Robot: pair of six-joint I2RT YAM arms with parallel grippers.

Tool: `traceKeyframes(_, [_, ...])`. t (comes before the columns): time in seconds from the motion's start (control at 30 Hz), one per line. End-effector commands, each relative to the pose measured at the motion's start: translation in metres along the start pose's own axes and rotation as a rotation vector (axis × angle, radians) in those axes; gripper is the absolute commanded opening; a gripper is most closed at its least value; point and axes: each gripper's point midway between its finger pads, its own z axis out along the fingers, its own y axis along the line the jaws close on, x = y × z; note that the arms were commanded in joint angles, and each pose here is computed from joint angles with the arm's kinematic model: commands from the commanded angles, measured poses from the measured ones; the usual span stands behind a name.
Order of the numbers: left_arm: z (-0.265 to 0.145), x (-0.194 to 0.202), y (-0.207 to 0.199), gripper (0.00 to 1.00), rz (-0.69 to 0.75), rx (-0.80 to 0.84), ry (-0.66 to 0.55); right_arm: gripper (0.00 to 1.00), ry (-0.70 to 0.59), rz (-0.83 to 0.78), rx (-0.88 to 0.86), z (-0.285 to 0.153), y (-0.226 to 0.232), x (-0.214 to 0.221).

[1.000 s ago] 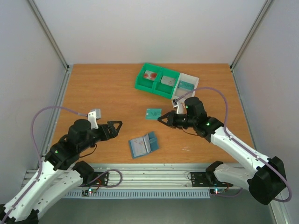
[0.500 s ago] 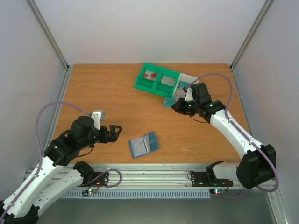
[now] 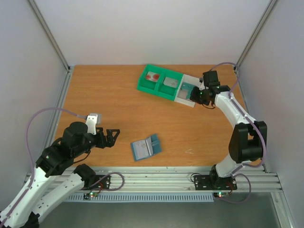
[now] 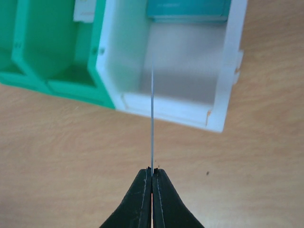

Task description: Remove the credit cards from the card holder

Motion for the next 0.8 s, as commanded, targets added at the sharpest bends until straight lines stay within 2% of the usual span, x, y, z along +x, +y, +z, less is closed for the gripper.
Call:
traceKeyframes(0.0, [-0.003,-0.003,-0.004,0.99,0.026,0.02,-0.013,0.01,-0.016,-0.006,0.005,0.012,-0.007,-0.026])
traceKeyframes(0.4, [-0.008,-0.006,-0.003,0.99,0.029,0.015,-0.038,0.01,-0.016,0.051,-0.077,0.045,-0.004,-0.073])
traceKeyframes(0.77, [-0.01,-0.006,-0.003,0.99,0.035,0.014,-0.038,0.01,0.01,0.102,-0.087,0.07,-0.009,-0.092])
